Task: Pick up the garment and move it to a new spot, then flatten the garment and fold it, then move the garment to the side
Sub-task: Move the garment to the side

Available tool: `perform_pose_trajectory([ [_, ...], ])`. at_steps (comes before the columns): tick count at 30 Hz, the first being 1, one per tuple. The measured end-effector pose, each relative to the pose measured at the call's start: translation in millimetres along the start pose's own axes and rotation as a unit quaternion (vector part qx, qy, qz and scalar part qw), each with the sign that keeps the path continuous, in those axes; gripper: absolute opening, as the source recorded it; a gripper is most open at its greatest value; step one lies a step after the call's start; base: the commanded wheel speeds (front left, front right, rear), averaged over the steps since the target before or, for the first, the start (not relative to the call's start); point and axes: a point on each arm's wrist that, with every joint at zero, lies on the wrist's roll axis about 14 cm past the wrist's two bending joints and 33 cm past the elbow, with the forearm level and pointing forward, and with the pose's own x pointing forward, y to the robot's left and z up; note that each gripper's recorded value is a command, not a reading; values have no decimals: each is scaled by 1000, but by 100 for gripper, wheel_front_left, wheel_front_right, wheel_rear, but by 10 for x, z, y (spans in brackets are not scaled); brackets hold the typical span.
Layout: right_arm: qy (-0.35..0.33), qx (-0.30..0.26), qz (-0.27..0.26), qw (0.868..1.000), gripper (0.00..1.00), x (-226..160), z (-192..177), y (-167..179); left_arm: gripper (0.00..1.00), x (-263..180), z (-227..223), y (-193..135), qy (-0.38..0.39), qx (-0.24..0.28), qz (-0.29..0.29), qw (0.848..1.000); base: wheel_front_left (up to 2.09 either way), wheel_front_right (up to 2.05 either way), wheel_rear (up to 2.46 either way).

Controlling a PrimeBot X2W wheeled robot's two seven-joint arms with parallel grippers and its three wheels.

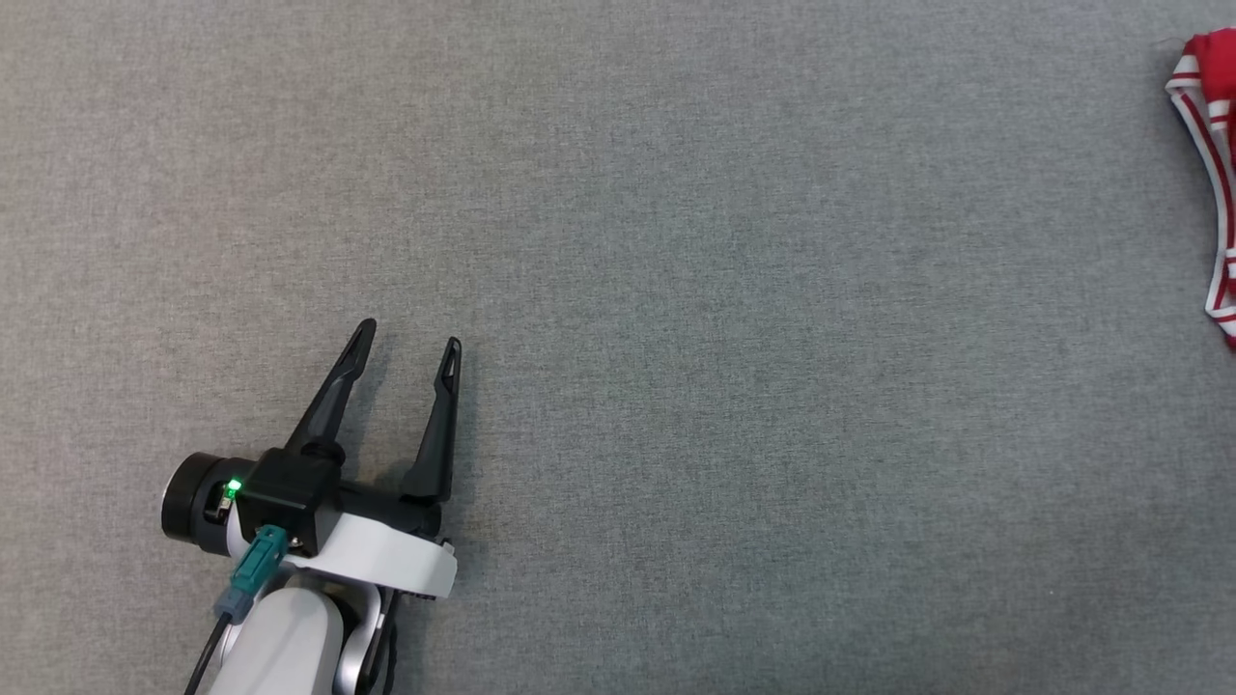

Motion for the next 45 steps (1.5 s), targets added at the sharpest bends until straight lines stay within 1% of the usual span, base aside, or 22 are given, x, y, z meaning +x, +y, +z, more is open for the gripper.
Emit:
perform_pose_trajectory([
  [7,-39,30,12,999,100,-107,118,142,100,-11,93,-61,-10,-4,-6,1000,0,0,0],
  [10,-65,73,23,995,100,-176,253,285,100,-29,157,-57,-17,-5,-4,1000,0,0,0],
  [13,-99,90,37,990,100,-277,420,409,100,-45,241,-31,-26,-10,4,1000,0,0,0],
  [19,-158,136,71,975,100,-552,721,669,100,-116,435,10,-48,-24,22,998,0,0,0],
  [25,-224,198,94,950,100,-920,1016,799,100,-246,606,21,-67,-32,39,996,0,0,0],
  [34,-275,221,157,923,100,-1567,1017,1381,100,-540,776,103,-92,-51,71,992,0,0,0],
  [39,-304,228,173,908,100,-1930,1037,1616,100,-688,756,133,-91,-61,83,990,0,0,0],
  [42,-313,245,182,900,100,-2128,1006,1749,100,-774,713,150,-87,-67,89,990,0,0,0],
  [45,-312,246,183,900,100,-2251,893,1806,100,-843,713,185,-88,-69,98,989,0,0,0],
])
